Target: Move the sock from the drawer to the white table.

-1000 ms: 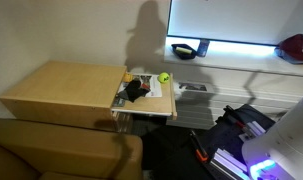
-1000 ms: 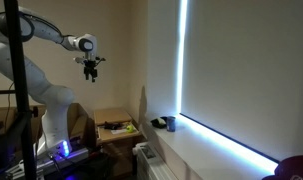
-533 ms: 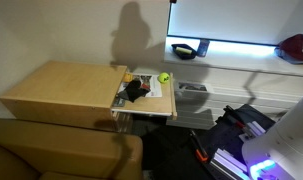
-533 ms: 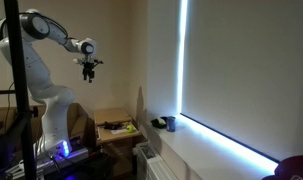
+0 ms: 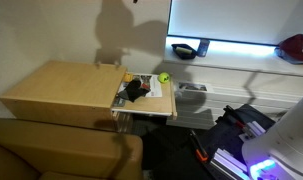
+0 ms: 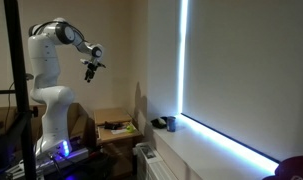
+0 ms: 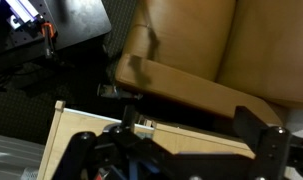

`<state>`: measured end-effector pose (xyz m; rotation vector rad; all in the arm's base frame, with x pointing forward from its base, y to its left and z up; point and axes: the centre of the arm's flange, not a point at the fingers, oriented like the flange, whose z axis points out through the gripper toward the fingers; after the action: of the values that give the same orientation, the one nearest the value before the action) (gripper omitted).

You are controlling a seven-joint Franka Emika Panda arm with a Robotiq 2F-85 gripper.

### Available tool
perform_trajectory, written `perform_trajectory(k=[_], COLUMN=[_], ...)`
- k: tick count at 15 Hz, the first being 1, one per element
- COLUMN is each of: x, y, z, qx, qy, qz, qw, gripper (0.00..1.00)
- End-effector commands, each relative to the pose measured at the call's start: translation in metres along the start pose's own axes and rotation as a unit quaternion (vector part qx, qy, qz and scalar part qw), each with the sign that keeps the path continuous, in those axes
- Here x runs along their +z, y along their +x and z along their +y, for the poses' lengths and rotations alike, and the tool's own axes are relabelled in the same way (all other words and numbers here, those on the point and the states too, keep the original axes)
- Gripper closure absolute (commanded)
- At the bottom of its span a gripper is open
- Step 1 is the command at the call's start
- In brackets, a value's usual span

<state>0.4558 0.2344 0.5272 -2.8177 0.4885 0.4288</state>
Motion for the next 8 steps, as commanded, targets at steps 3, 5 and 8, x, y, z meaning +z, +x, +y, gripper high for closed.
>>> perform_trajectory(k=[3,5,8], x=[0.001,-0.024,-0.028], y=[0.004,0.021,0.040], z=[0.001,-0.052,-0.096], qx=[-0.002,0.073,0.161], qy=[0.000,-0.019,-0.015], qz=[-0.011,-0.047,-0.057], qw=[0.9999,0.9960,0.9852], gripper=[0.00,0.00,0.00])
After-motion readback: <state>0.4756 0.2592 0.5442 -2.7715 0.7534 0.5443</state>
